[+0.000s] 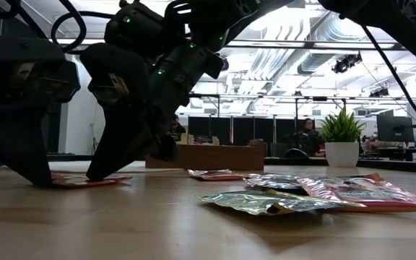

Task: Pick & Place Tea
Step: Put the orange tea bag into the right compartment of the wooden organizer

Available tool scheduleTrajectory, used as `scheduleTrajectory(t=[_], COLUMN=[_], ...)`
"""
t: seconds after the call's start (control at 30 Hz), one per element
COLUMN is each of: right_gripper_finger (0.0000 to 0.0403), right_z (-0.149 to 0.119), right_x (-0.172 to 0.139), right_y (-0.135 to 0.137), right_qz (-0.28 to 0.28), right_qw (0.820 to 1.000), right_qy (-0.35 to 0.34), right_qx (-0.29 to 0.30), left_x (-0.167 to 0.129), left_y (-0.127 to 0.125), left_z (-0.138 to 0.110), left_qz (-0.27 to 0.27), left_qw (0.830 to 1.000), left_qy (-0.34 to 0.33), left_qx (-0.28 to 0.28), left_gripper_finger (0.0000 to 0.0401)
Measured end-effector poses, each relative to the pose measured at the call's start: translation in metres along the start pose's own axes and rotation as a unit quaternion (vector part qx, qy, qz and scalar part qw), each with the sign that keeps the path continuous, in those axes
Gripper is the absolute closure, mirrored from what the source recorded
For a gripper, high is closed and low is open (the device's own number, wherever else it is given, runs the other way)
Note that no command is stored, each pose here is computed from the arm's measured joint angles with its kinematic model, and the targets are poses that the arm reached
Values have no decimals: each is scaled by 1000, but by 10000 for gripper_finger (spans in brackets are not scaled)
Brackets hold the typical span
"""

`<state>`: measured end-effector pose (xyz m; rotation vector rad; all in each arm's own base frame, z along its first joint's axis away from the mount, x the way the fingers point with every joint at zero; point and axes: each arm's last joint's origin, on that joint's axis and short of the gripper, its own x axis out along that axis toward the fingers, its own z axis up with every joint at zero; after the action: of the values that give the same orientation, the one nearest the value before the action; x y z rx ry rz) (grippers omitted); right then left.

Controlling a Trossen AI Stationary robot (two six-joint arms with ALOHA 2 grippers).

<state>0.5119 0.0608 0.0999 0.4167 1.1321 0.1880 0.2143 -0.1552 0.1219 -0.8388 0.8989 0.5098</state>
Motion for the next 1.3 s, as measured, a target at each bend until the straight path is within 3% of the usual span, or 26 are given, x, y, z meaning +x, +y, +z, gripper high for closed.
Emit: scheduleTrajectory(t=[0.23,0.43,0.67,0.9,1.3], right_gripper_finger=[403,403,402,393,337], right_z=[8,6,2,1,3], right_x=[-21,-40,-64,-85,-96], right_y=[6,9,26,42,47], right_qz=[-10,-32,-24,27,60], right_qw=[1000,999,993,985,984], right_qy=[-24,-4,27,31,24], right_qx=[-9,-23,-111,-168,-166], left_x=[-3,-6,-7,-14,-33], left_y=[-1,0,-2,-19,-40], left_z=[1,4,5,10,20], left_qz=[-4,0,0,-11,42], left_qw=[1000,999,994,972,924], left_qy=[-10,-25,-36,-62,-70], left_qx=[17,41,106,227,374], left_gripper_finger=[401,401,401,401,401])
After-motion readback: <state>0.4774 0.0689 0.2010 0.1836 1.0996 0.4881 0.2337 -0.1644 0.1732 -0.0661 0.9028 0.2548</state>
